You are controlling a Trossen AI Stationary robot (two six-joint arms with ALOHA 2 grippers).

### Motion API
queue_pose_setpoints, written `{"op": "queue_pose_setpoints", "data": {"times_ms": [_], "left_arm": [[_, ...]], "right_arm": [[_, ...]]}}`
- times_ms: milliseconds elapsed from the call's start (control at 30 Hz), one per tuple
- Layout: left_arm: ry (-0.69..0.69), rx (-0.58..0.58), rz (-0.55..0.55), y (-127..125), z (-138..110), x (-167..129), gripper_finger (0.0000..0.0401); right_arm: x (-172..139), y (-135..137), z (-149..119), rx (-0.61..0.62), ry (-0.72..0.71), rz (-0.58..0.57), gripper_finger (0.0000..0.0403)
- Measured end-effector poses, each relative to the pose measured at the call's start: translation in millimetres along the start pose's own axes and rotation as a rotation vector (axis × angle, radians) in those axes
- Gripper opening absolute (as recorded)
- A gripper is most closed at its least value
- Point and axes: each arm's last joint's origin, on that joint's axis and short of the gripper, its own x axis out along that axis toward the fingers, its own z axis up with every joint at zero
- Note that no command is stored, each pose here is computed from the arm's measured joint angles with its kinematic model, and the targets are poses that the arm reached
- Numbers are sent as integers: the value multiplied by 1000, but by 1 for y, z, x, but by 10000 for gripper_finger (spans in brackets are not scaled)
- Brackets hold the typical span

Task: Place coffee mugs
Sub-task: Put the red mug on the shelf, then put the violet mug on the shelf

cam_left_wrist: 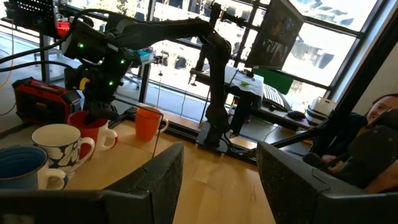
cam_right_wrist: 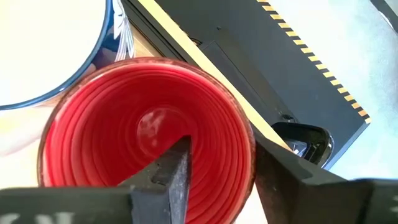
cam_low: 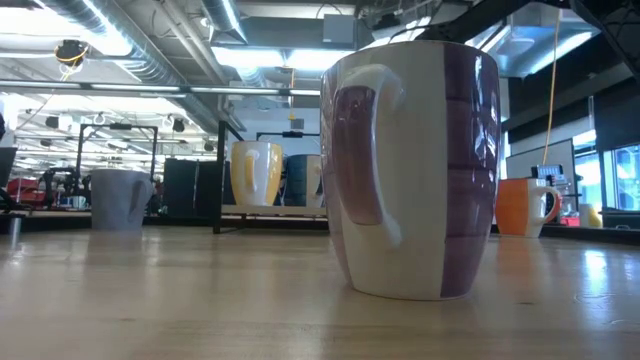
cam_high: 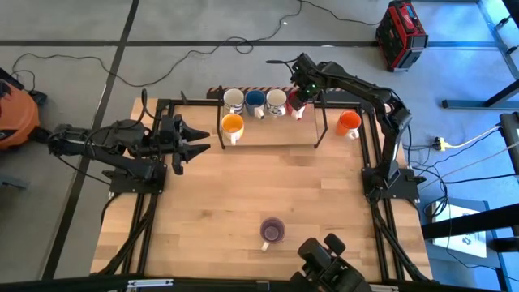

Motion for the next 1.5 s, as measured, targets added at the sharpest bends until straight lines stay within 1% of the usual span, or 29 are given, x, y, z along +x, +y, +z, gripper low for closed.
{"op": "queue_pose_setpoints", "data": {"times_ms": [133, 267, 400, 467, 567, 633, 767, 867, 967, 1067, 1133, 1233, 1300, 1400, 1500], "left_arm": [[0, 0, 0, 0, 0, 0, 196], [0, 0, 0, 0, 0, 0, 196], [0, 0, 0, 0, 0, 0, 196], [0, 0, 1, 0, 0, 0, 196], [7, 2, 2, 0, -1, 0, 196], [24, 9, 8, 1, -2, 0, 196], [50, 19, 16, 2, -5, 0, 196], [67, 26, 21, 2, -7, 1, 196], [89, 36, 27, 1, -10, 5, 196], [149, 59, -19, -3, -17, 16, 196], [206, 78, -63, -6, -24, 26, 196], [291, 67, -83, -11, -38, 43, 196], [341, 52, -85, -14, -47, 54, 196], [398, 59, -121, -22, -59, 68, 196], [439, 40, -140, -33, -65, 77, 196]], "right_arm": [[-3, 0, 0, -2, -6, -1, 149], [-20, -2, 5, 1, -46, -3, 146], [-46, -4, 11, -20, -52, 2, 146], [-61, 1, 13, -34, -34, 16, 146], [-88, 11, 13, -62, -47, 32, 145], [-112, 25, 11, -87, -101, 60, 145], [-155, 61, -3, -148, -197, 122, 145], [-187, 91, -20, -214, -267, 184, 145], [-212, 122, -39, -286, -314, 258, 145], [-232, 153, -61, -368, -344, 330, 145], [-241, 174, -77, -424, -366, 366, 145], [-249, 204, -104, -491, -406, 408, 145], [-251, 222, -121, -500, -414, 443, 145], [-249, 247, -149, -523, -382, 498, 145], [-245, 270, -178, -538, -364, 526, 145]]}}
